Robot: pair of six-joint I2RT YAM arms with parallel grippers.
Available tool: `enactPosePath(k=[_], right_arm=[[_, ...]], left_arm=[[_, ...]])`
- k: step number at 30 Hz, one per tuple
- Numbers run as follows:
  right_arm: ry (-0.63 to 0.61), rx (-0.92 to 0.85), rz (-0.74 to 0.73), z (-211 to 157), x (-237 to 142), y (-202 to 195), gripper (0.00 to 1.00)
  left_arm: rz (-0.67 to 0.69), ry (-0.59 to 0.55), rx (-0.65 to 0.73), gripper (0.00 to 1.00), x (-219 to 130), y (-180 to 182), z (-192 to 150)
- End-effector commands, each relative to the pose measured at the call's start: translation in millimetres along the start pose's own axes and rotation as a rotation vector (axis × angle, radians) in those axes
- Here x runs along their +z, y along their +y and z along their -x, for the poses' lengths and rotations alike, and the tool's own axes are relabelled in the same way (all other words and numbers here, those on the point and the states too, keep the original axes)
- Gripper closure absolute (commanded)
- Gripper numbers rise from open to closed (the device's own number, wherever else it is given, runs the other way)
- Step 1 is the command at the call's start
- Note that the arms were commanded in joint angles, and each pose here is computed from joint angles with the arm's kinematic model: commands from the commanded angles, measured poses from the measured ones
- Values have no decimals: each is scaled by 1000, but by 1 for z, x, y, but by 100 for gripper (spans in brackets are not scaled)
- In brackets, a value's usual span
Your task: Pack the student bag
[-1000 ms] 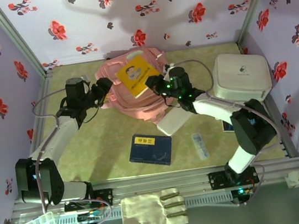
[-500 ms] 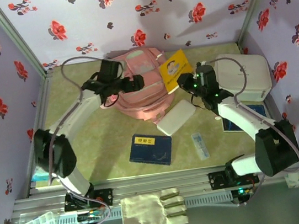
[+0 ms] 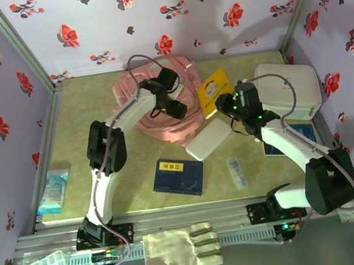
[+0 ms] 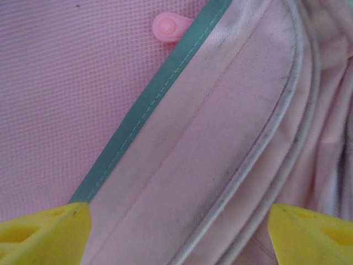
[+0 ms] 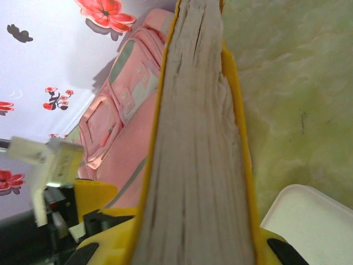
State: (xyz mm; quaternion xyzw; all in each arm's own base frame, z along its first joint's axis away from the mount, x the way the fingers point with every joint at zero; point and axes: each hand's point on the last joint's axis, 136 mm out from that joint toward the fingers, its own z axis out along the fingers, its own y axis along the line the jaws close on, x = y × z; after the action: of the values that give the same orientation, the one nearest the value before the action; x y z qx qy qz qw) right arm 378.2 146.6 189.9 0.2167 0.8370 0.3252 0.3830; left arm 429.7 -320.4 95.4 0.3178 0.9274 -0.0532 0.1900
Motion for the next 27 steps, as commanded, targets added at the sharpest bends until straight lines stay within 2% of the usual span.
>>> enactPosePath(k=[1, 6, 12, 16, 20, 27], right_arm=[[-85, -15, 73, 21, -9, 19, 87], [-81, -8, 73, 19, -8, 18, 86], [-71, -7, 88, 17, -8, 20, 85], [-71, -2, 90, 16, -9, 19, 85], [-78, -3, 88, 17, -10, 18, 85], [-115, -19, 69, 23, -18, 17, 84]], left_arm=[[21, 83, 90, 22, 0, -1, -11], [17, 109, 137, 33, 11, -2, -16], [138, 95, 144, 44, 16, 18, -9], [172, 69, 135, 50, 14, 23, -2], [204, 37, 138, 59, 7, 25, 5], [233, -66, 141, 81, -23, 25, 26]])
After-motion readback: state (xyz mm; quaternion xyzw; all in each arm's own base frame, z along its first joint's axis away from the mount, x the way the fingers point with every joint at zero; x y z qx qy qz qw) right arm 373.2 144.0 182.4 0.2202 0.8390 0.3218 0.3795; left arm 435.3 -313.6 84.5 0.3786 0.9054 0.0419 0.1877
